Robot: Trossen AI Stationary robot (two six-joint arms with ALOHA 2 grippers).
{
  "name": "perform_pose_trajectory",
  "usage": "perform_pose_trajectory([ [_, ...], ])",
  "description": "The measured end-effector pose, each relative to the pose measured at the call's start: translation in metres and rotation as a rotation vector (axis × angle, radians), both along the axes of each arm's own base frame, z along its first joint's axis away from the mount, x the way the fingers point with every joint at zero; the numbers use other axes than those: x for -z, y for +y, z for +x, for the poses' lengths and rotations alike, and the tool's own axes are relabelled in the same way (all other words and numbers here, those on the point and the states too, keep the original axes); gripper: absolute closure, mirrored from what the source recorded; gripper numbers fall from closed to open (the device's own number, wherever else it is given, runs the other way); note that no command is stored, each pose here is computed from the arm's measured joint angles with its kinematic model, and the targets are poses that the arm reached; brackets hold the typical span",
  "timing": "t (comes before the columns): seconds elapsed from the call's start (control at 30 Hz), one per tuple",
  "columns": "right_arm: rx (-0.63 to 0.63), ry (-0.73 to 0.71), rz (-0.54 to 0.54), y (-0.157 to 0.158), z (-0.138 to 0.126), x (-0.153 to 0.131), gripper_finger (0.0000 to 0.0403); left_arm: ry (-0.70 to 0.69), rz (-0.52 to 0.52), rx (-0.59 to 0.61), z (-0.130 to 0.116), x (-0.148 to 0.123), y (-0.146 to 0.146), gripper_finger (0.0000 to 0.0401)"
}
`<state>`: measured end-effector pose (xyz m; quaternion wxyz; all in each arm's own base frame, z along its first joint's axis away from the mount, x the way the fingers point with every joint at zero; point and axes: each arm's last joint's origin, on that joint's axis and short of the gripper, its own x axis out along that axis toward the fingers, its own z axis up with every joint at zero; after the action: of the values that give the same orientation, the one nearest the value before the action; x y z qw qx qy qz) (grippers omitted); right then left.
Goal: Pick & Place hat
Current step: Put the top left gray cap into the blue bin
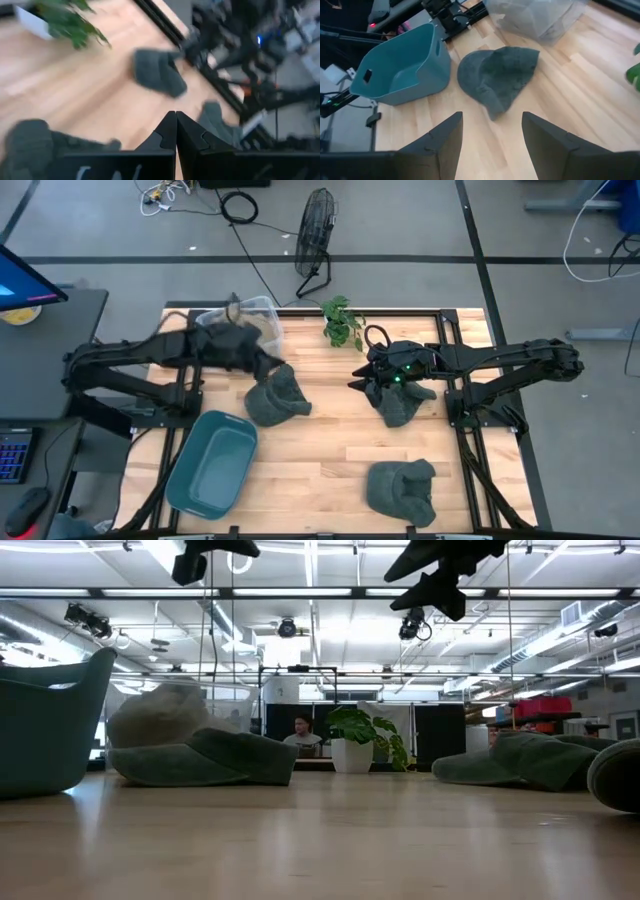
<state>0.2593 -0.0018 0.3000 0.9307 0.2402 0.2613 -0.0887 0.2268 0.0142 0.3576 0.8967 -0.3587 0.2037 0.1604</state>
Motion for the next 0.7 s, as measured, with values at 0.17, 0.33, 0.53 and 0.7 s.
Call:
perform_pose_trajectory([
  [0.17, -0.033, 0.003, 0.011, 0.005, 0.0, 0.0, 0.0198, 0.067, 0.006, 0.13, 0.024, 0.018, -0.033, 0.0399],
  [0.33, -0.069, 0.014, 0.017, 0.012, -0.001, 0.001, 0.0204, 0.129, 0.012, 0.191, 0.05, 0.042, -0.053, 0.0381],
  [0.53, -0.145, 0.019, 0.051, 0.021, -0.002, 0.001, 0.0205, 0.163, -0.032, 0.164, 0.072, 0.064, -0.058, 0.0323],
  [0.7, -0.179, 0.033, 0.051, 0.03, -0.003, 0.002, 0.0205, 0.19, -0.08, 0.123, 0.086, 0.079, -0.06, 0.0278],
])
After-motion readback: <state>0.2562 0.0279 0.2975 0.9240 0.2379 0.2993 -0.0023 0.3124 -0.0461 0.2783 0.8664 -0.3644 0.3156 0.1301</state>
